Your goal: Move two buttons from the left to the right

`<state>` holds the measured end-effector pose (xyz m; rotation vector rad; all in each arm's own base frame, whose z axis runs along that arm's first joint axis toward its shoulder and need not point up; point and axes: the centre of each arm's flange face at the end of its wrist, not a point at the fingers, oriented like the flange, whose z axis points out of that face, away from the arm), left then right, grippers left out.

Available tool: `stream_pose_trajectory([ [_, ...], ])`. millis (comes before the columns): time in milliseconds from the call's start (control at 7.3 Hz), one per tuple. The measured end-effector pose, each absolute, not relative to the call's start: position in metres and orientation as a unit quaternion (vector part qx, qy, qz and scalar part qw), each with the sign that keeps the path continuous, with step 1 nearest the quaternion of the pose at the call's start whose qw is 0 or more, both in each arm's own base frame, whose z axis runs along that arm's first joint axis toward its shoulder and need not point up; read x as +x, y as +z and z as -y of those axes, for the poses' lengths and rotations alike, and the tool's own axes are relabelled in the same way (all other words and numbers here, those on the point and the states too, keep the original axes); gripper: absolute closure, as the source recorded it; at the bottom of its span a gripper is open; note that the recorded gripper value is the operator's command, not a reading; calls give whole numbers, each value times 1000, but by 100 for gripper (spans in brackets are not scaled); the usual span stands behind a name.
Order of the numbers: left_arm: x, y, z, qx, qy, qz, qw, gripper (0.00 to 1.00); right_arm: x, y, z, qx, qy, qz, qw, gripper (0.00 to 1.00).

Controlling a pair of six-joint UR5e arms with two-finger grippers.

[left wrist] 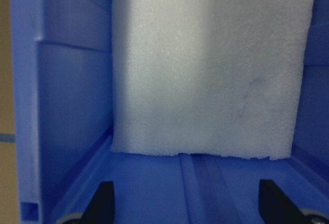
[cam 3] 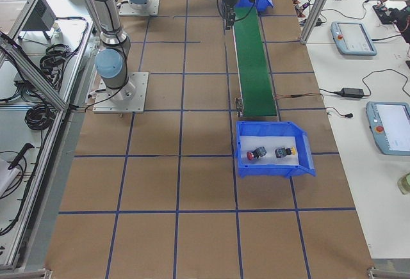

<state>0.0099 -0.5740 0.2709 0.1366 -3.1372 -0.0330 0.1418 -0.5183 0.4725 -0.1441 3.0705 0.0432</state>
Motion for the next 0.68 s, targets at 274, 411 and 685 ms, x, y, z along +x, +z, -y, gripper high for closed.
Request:
stream_pose_trajectory([
  [274, 8, 274, 577, 41, -7, 999, 0, 0, 141, 483, 500, -46, 10, -998, 29, 19],
  [411, 7, 274, 579, 38, -6, 999, 0, 0, 141, 486, 495, -46, 13, -998, 28, 19],
  [685, 4, 268, 578, 31, -12, 999, 2, 0, 141, 487, 492, -45, 16, -999, 26, 18],
])
